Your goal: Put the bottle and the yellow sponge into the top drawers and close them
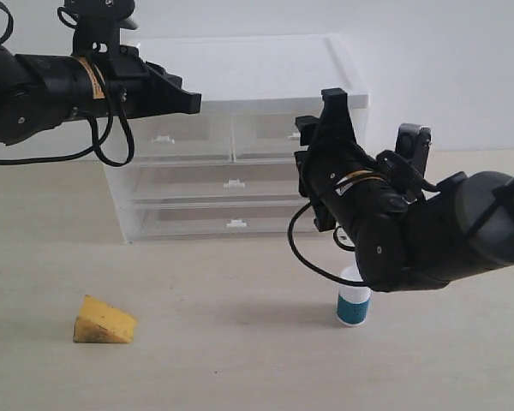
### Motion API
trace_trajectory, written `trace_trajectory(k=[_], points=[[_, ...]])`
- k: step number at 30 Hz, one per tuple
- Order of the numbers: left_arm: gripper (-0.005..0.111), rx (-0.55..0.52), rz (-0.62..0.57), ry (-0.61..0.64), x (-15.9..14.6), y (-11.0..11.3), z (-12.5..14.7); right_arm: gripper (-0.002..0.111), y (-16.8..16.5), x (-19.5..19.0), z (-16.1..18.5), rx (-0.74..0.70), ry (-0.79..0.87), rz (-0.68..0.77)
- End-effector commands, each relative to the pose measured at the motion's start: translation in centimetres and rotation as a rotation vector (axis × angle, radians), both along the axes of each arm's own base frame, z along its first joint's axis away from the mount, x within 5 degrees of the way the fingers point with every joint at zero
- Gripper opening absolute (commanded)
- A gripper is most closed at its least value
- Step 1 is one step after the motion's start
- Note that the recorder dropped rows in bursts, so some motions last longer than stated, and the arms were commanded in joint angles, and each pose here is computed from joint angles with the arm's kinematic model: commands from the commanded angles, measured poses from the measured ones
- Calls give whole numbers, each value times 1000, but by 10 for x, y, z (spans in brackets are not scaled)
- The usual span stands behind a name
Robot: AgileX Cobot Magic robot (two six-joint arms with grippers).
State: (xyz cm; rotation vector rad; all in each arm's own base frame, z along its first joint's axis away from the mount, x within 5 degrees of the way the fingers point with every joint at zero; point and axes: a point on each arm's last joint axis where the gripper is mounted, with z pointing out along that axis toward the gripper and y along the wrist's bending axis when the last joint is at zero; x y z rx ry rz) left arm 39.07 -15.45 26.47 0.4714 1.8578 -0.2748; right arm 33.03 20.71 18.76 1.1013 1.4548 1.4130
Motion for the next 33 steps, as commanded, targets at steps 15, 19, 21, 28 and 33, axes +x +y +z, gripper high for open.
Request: trace_trajectory(k=[15,19,21,28,33], points=[[4,36,28,49,-1,3,-7,44,4,13,-11,-78,48,-55],[4,36,28,49,-1,3,-7,44,5,17,-6,-96,8,-62],[4,36,28,49,-1,3,-7,44,5,18,-1,-98,-33,-75],[4,36,28,49,-1,3,-7,44,9,23,7,-115,-47,-77],[4,36,28,49,-1,3,-7,44,3,26,6,-112,-32,-117]])
